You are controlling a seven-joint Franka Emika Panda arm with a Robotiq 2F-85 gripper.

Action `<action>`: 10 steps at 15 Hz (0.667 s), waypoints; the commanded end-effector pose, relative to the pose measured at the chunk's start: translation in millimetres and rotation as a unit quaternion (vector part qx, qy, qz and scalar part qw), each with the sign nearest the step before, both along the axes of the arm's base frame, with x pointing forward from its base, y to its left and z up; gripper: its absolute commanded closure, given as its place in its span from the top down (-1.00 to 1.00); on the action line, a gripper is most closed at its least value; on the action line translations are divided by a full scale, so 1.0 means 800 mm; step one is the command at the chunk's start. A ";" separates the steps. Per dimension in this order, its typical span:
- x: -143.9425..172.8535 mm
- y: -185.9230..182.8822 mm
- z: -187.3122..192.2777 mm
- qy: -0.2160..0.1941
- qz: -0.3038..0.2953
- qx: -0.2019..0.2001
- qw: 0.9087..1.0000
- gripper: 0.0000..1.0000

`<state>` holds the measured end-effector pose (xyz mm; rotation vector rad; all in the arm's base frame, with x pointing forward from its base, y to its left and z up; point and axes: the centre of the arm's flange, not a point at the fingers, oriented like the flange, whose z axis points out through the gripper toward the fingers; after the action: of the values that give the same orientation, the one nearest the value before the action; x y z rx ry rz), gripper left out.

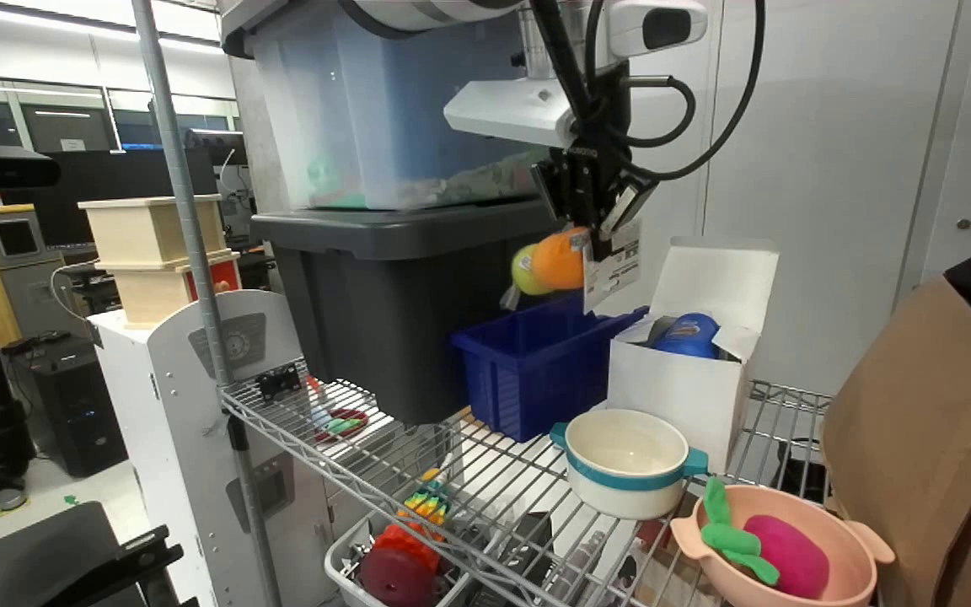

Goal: Put the pack of plush toys in the blue container.

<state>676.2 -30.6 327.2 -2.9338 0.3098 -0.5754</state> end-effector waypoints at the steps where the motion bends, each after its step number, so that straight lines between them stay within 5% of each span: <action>1: -0.012 0.018 -0.002 -0.001 0.009 0.006 1.000 -0.94; 10: 0.003 0.036 -0.047 -0.004 0.009 -0.017 1.000 -0.94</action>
<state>670.2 -3.3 302.4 -2.9496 0.2551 -0.5356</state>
